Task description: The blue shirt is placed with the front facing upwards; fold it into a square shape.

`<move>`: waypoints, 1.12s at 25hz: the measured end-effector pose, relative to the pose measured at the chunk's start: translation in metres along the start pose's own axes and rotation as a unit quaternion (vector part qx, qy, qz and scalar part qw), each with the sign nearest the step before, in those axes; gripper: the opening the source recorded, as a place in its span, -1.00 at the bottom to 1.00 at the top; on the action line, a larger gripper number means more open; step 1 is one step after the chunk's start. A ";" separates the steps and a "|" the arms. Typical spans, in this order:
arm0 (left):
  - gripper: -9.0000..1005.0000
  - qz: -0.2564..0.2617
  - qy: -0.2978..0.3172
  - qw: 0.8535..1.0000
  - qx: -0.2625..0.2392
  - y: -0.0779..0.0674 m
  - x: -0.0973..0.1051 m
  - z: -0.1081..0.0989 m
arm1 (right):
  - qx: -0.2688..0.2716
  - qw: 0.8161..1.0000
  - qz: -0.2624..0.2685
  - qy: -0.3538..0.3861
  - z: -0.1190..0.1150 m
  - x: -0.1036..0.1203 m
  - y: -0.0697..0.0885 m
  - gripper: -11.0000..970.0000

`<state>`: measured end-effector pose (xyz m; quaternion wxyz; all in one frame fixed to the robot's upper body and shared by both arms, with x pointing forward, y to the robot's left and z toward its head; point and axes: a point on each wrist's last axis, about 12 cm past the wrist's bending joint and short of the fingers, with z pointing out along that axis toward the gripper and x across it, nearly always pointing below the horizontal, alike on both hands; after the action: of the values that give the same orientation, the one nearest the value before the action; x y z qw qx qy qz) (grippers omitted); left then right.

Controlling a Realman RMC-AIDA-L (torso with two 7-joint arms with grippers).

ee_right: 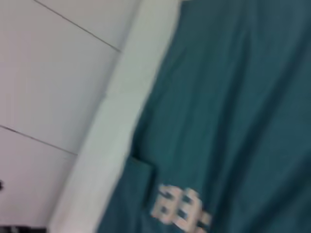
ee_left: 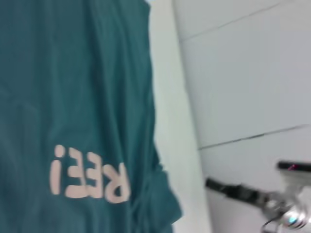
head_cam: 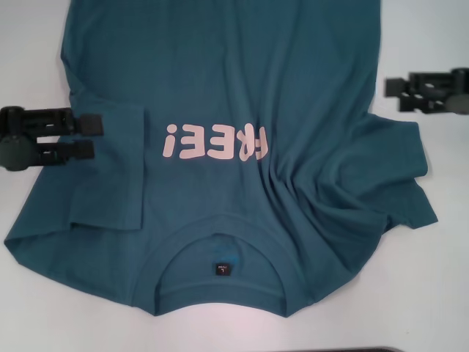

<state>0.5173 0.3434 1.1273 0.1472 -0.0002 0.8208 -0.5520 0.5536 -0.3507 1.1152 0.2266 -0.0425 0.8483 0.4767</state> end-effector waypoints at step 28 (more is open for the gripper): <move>0.46 -0.029 -0.071 0.995 0.060 0.009 0.020 -0.011 | 0.111 0.987 0.105 0.051 -0.031 0.025 -0.031 0.84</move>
<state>0.4966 0.3536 1.1180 0.1888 -0.0540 0.7734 -0.6027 0.5293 -0.3896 1.0933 0.1351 0.0477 0.9062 0.3979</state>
